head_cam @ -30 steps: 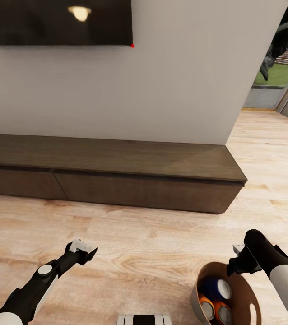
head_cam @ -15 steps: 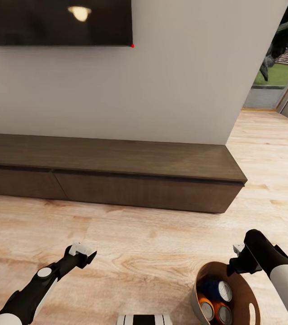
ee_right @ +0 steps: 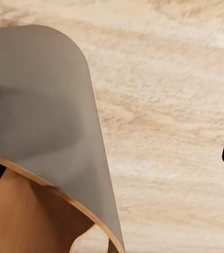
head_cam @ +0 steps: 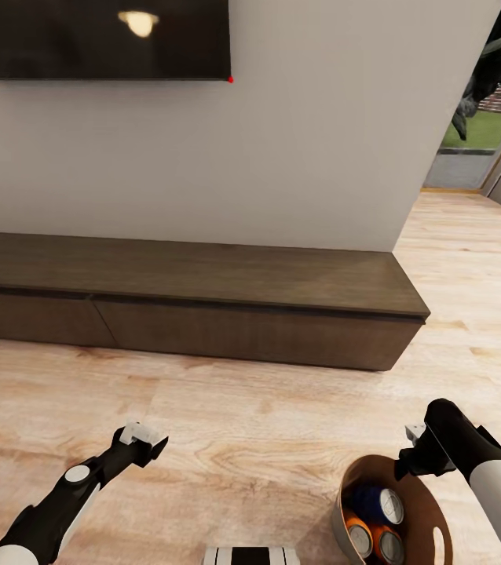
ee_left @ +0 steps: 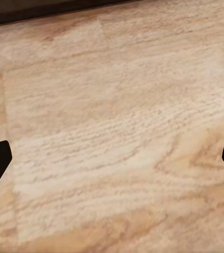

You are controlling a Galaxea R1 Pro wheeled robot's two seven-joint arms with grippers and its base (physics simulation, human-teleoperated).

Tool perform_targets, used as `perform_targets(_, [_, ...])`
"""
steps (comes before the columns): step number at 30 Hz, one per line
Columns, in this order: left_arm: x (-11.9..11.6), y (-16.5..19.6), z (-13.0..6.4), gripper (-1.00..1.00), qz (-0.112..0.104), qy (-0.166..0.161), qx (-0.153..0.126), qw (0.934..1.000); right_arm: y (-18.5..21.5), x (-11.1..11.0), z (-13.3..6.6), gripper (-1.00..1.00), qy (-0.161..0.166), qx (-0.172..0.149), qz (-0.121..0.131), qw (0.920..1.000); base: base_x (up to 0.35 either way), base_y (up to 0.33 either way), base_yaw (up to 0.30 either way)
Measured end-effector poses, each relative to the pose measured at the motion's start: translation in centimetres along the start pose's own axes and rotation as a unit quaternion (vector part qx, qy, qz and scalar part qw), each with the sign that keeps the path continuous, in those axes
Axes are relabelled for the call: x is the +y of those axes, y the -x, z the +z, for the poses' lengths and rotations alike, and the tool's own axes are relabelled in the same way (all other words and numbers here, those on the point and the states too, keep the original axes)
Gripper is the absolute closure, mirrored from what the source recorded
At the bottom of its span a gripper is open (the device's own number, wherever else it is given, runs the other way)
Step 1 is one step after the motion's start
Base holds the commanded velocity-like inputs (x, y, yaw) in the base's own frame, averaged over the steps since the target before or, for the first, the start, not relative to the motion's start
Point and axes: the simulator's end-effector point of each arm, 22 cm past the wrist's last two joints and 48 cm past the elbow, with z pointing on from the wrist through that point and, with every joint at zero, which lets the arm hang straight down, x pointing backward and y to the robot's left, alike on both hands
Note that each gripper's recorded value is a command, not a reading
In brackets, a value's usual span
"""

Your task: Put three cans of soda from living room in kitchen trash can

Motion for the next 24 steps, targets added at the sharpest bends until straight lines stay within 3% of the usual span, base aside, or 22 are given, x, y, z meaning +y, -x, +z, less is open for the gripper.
perform_targets(17, [1.5, 3.2, -1.4, -1.0, 0.008, 0.031, -0.024, 0.9992, 0.8, -0.1, -3.2, -1.0, -0.002, -0.032, 0.0, 0.9995, 0.0, 0.0, 0.0])
perform_targets(24, [1.6, 2.4, -2.1, -1.0, 0.001, 0.035, -0.015, 0.9993, 1.1, -0.2, -4.6, -1.0, -0.004, -0.046, 0.0, 0.999, 0.0, 0.0, 0.0])
